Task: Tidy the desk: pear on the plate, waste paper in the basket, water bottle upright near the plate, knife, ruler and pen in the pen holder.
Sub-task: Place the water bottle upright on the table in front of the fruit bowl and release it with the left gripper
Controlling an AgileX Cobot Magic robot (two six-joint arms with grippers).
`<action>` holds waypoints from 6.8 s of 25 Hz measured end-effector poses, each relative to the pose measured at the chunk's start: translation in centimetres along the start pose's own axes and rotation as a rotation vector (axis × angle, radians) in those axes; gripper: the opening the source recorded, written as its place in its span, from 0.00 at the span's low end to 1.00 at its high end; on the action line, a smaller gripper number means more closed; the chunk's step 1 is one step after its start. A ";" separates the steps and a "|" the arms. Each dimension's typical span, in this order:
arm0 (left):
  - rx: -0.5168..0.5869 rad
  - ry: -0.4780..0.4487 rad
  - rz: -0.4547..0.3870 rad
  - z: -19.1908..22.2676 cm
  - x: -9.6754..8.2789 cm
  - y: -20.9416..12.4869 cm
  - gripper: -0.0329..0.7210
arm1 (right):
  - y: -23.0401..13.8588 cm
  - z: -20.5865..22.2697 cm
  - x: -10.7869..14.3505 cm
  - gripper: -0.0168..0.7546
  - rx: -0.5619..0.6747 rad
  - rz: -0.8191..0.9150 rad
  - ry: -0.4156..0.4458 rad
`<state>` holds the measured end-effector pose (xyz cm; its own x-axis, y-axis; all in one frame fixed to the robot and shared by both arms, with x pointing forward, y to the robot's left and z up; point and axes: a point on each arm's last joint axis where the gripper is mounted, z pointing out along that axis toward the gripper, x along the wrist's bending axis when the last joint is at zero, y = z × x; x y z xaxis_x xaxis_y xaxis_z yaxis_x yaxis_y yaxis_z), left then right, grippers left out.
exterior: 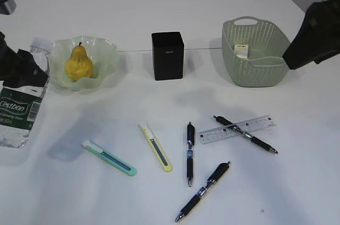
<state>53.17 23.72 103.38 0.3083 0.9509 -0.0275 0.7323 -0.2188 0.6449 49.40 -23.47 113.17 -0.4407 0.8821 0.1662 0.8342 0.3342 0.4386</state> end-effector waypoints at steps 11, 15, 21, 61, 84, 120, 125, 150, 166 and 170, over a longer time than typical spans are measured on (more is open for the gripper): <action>-0.129 0.023 -0.075 -1.0 -0.1 -2.2 0.55 | 0.0 0.0 0.0 0.59 -0.001 0.001 0.002; -0.165 0.043 -0.104 -0.6 0.0 -3.3 0.55 | 0.0 0.0 0.0 0.59 -0.003 0.001 0.001; -0.253 0.102 -0.117 0.1 0.5 -4.5 0.55 | 0.0 0.0 0.0 0.59 -0.003 0.001 0.001; -0.534 0.167 -0.106 5.6 1.7 -4.6 0.53 | 0.2 0.0 -0.1 0.59 -0.025 0.000 -0.007; -0.569 0.099 -0.093 9.9 1.4 -6.1 0.53 | 0.2 0.0 0.0 0.59 -0.026 0.000 -0.003; -0.539 0.092 -0.109 10.3 1.4 -6.0 0.62 | 0.2 0.0 0.0 0.59 -0.026 -0.001 -0.003; -0.528 0.088 -0.129 10.4 1.4 -6.0 0.66 | 0.3 0.0 0.0 0.59 -0.028 -0.001 -0.004; -0.312 0.084 -0.167 10.8 1.3 -7.8 0.80 | 0.3 0.0 0.0 0.59 -0.031 -0.001 -0.001; -0.294 0.090 -0.177 7.3 1.1 -6.5 0.88 | 0.3 0.0 0.0 0.59 -0.031 -0.001 -0.001; -0.322 0.090 -0.175 5.5 1.0 -5.7 0.88 | 0.3 0.0 0.0 0.59 -0.031 -0.001 -0.001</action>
<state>52.60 24.72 95.46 0.1299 0.9864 -0.1007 0.5363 0.0155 0.8439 49.63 -23.39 113.28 -0.4412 0.8821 0.1652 0.8233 0.3246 0.4657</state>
